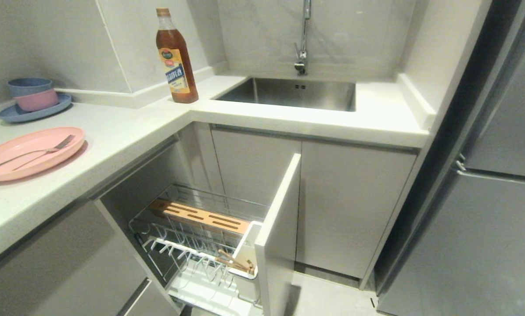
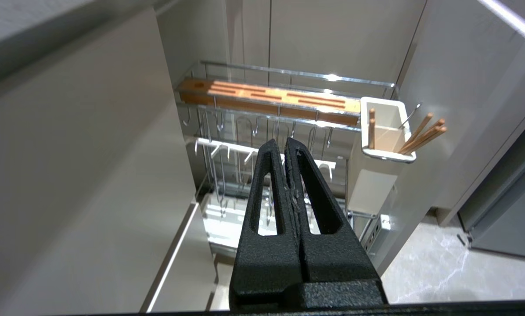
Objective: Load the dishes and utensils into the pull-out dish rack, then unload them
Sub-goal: Pick up the bowl and place it in the cupboard
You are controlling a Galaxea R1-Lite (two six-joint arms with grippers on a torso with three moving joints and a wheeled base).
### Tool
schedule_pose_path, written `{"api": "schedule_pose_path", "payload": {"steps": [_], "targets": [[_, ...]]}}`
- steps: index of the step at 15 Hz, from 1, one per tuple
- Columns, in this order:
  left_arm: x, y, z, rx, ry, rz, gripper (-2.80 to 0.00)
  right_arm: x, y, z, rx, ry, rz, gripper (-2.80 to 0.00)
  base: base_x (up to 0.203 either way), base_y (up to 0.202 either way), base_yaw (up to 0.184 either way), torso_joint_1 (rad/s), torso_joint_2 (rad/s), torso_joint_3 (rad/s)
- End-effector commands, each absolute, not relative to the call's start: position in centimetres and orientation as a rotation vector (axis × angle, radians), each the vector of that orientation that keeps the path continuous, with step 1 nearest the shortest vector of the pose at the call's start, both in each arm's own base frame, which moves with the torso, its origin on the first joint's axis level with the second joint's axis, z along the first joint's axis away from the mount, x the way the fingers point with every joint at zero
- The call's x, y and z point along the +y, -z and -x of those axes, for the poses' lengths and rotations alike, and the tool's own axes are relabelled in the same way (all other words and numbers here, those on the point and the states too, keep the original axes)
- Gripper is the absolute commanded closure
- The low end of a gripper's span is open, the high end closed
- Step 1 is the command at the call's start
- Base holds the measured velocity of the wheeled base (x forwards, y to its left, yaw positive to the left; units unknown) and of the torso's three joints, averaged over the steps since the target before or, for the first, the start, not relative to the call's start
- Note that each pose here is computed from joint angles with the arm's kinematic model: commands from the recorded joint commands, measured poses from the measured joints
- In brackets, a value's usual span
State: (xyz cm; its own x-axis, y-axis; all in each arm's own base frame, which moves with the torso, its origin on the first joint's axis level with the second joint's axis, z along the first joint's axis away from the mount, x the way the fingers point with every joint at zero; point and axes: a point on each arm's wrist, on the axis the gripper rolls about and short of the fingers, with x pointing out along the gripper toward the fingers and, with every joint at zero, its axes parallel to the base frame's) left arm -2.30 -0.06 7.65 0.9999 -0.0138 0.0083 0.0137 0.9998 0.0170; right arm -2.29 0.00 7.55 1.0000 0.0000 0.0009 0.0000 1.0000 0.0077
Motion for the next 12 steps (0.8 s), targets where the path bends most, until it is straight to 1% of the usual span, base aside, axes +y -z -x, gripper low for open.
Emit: {"api": "schedule_pose_path", "payload": {"steps": [1, 12], "targets": [[-0.06, -7.64, 2.31, -0.009, 0.014, -0.017, 0.00, 0.00, -7.55, 2.28, 0.000, 0.000, -0.008, 0.00, 0.000, 0.000, 0.000, 0.007, 0.00, -0.193], [-0.06, -7.65, 2.31, -0.009, 0.014, -0.017, 0.00, 0.00, -7.55, 2.28, 0.000, 0.000, -0.008, 0.00, 0.000, 0.000, 0.000, 0.003, 0.00, -0.201]]}}
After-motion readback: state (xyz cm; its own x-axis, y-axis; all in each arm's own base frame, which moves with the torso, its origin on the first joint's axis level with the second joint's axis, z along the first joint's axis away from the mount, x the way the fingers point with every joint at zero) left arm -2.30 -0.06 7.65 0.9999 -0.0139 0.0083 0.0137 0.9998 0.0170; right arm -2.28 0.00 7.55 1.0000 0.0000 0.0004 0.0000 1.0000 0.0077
